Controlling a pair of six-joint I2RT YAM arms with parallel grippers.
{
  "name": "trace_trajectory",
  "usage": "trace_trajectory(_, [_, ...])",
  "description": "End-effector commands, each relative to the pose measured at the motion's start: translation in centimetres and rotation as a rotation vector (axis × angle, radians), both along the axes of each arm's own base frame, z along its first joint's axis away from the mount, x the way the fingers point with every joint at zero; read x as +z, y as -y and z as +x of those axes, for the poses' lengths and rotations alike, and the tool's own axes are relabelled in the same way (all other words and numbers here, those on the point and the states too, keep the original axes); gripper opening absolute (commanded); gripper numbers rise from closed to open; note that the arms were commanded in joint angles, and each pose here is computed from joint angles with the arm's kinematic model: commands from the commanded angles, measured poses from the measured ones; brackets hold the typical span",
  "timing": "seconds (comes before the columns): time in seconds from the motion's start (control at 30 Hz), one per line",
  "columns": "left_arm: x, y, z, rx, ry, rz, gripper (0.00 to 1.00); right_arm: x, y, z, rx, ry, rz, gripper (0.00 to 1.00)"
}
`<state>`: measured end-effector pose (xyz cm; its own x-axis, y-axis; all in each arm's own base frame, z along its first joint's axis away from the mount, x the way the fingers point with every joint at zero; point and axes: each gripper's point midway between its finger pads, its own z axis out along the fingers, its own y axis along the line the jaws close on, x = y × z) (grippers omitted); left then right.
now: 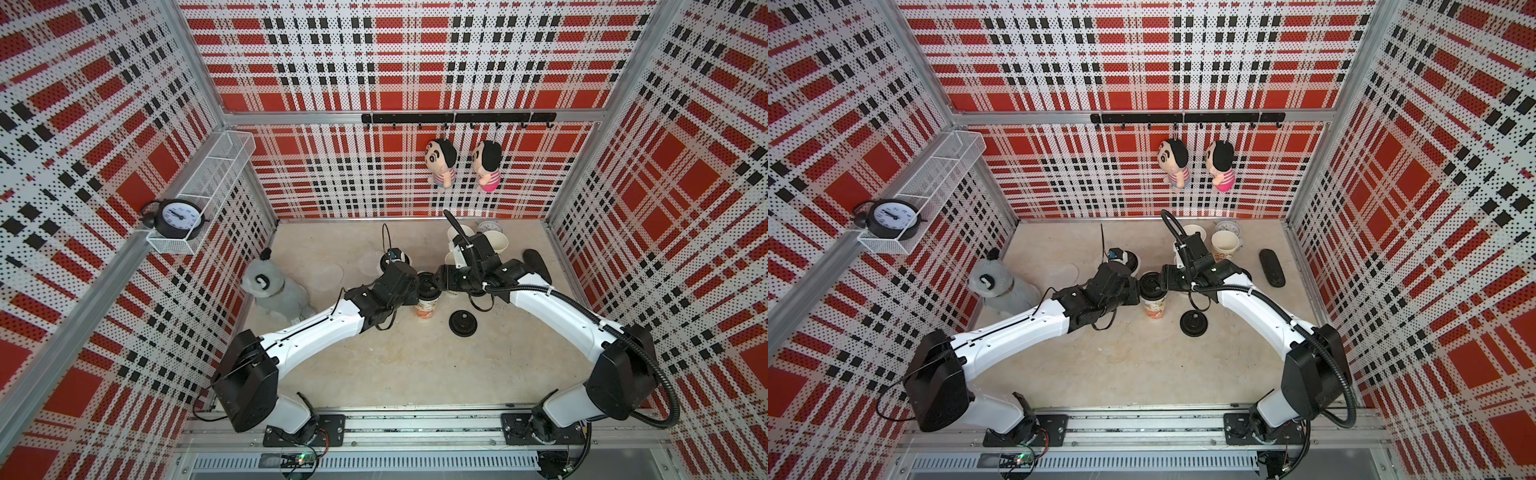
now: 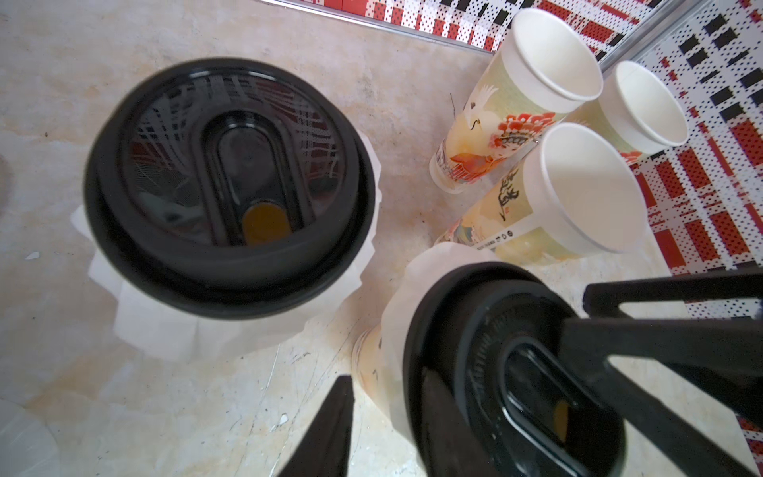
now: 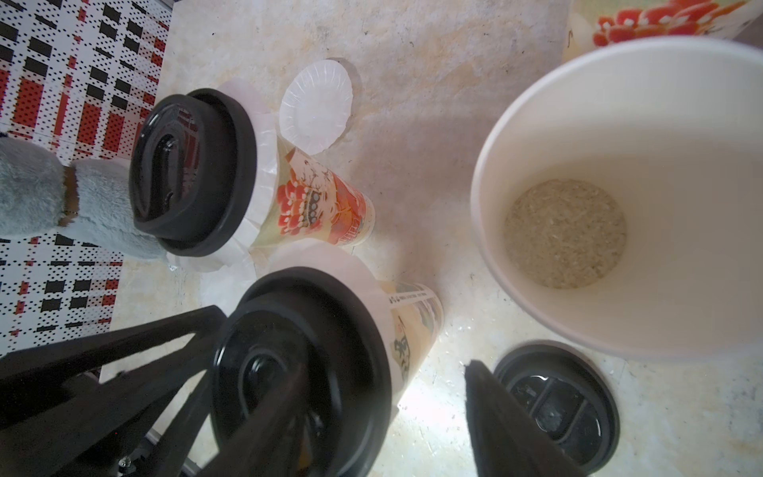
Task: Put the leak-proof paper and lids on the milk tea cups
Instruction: Secure the cup lid on the cup.
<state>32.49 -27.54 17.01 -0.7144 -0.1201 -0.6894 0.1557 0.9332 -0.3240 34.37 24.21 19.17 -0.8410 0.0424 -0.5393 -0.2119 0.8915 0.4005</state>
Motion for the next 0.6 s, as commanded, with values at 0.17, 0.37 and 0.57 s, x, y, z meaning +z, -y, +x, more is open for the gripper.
trace_trajectory(0.17, [-10.6,-1.6,-6.5,-0.106,-0.307,0.203,0.32,-4.4,1.6,-2.8,0.002,-0.14,-0.107,0.63])
trace_trajectory(0.37, [-9.2,-1.0,-6.1,-0.114,-0.282,0.192,0.34,-4.7,1.7,-3.0,-0.004,-0.146,-0.108,0.63])
trace_trajectory(0.57, [-5.5,0.2,-3.9,-0.122,-0.207,0.205,0.39,-4.8,1.9,-3.1,-0.006,-0.147,-0.11,0.63])
